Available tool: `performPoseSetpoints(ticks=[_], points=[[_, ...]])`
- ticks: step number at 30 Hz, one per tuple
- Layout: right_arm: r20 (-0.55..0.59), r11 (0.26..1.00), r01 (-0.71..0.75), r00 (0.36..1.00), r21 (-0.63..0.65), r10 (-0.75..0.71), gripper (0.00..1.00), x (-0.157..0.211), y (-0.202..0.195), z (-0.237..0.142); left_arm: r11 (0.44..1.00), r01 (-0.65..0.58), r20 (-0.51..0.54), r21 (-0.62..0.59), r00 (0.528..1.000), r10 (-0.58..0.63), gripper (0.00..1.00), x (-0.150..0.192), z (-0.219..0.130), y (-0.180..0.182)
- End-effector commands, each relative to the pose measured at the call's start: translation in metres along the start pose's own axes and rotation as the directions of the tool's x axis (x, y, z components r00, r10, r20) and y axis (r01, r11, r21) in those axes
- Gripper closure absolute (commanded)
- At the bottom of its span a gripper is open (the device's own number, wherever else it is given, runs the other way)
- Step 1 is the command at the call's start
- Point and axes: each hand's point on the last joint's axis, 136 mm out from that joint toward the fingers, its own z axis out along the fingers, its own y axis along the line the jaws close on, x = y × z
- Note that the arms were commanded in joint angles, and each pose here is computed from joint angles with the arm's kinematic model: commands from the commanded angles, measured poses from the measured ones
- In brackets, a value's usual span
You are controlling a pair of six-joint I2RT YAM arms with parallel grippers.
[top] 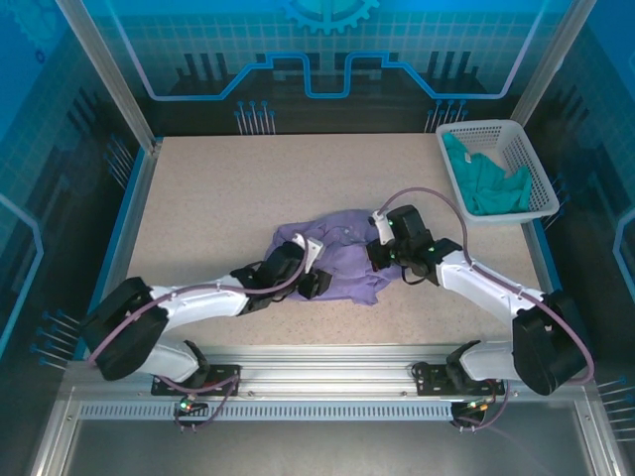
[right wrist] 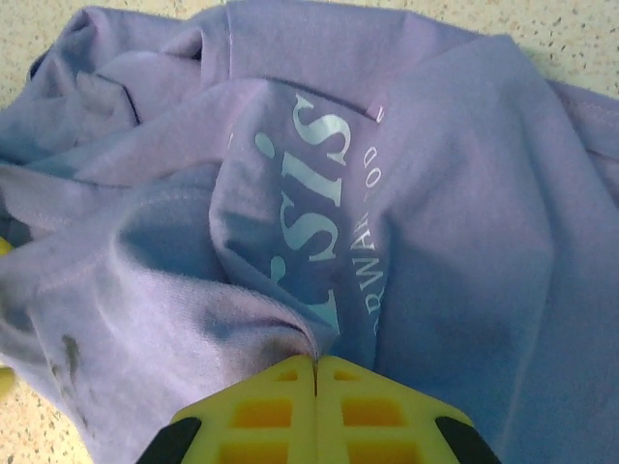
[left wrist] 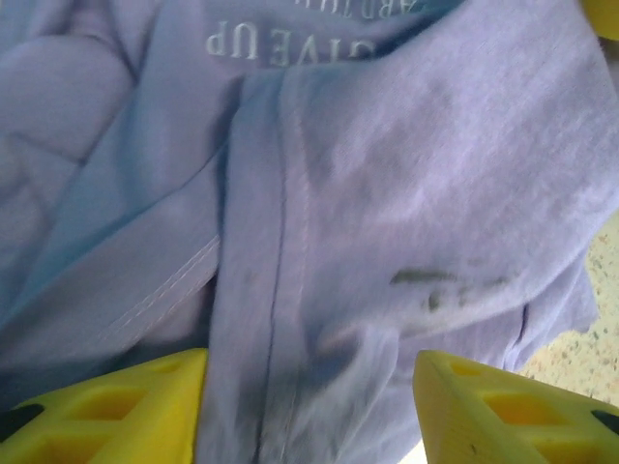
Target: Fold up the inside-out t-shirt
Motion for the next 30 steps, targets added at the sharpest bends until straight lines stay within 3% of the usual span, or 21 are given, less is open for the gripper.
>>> performPoseSetpoints(ticks=[1,6,9,13,16,20,25,30], points=[[0.026,0.999,-0.040,0.999,0.001,0.040,1.00,-0.021,-0.002,0.002,0.995,-0.056,-0.020,0.080,0.998,0.057,0.50,-0.007,0.013,-0.020],[0.034,0.995,-0.058,0.998,-0.076,0.061,1.00,-0.053,0.012,0.014,0.991,-0.063,-0.067,0.115,0.995,0.071,0.76,-0.006,0.029,-0.028],[-0.008,0.997,-0.055,0.998,-0.052,0.055,0.91,-0.064,0.010,0.019,0.988,-0.055,-0.060,0.141,0.996,0.064,1.00,-0.013,0.026,-0.033],[-0.051,0.995,-0.038,0.998,0.090,0.043,0.61,-0.051,-0.015,-0.006,0.982,0.069,-0.038,0.177,0.997,-0.063,1.00,-0.023,0.011,-0.024],[-0.032,0.997,-0.033,0.999,0.072,0.035,0.50,-0.025,-0.010,-0.033,0.970,0.131,-0.011,0.206,0.991,-0.132,1.00,-0.023,-0.001,-0.018],[-0.071,0.998,-0.066,0.995,-0.012,0.065,0.47,0.029,0.015,-0.041,0.964,0.155,-0.005,0.216,0.987,-0.158,1.00,-0.018,-0.008,-0.017],[-0.118,0.991,-0.117,0.987,-0.067,0.108,0.47,0.080,0.039,-0.016,0.955,0.179,-0.004,0.237,0.983,-0.184,1.00,-0.018,-0.010,-0.020],[-0.076,0.985,-0.163,0.985,-0.061,0.158,0.49,0.069,0.038,0.016,0.951,0.171,0.020,0.256,0.983,-0.182,1.00,-0.026,-0.018,-0.023]])
